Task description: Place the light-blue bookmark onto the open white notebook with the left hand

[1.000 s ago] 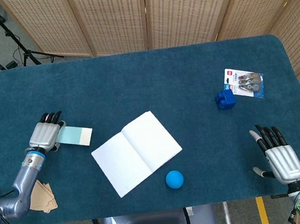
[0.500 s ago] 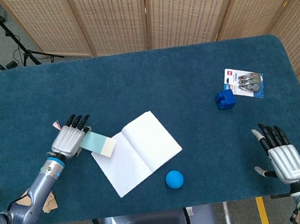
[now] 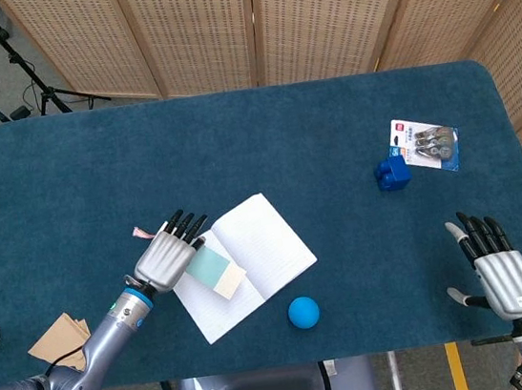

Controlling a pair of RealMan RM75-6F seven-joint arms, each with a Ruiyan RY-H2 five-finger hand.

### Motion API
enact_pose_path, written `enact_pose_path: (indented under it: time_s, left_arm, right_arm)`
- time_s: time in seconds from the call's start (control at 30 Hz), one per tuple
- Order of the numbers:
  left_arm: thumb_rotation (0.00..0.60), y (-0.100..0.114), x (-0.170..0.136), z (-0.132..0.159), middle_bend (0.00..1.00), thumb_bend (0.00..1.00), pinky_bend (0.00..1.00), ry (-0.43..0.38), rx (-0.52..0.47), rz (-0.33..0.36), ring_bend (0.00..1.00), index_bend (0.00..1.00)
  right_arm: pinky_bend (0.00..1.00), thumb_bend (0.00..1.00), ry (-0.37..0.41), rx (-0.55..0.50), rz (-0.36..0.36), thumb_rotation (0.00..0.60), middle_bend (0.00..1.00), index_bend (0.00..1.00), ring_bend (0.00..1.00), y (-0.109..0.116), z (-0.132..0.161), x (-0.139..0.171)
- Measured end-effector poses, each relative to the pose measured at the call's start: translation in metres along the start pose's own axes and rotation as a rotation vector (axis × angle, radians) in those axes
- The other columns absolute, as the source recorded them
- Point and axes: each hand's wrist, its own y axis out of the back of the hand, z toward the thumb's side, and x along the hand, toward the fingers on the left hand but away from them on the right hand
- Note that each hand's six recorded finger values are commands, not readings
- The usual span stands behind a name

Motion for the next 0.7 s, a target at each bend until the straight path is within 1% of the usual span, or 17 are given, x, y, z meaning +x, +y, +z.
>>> enact_pose_path:
  time_s: [0.4,0.7]
  left_arm:
    - [0.600,-0.008,0.002,0.022,0.00,0.30,0.00,-0.040,0.021,-0.013,0.00,0.32]
    - [0.600,-0.011,0.005,0.029,0.00,0.30,0.00,-0.072,0.019,-0.009,0.00,0.32]
  right_arm:
    - [0.00,0.09,-0.002,-0.007,-0.005,0.600,0.00,0.00,0.00,0.002,-0.001,0.000]
    - [0.00,0.09,-0.004,-0.011,-0.005,0.600,0.00,0.00,0.00,0.003,-0.002,0.001]
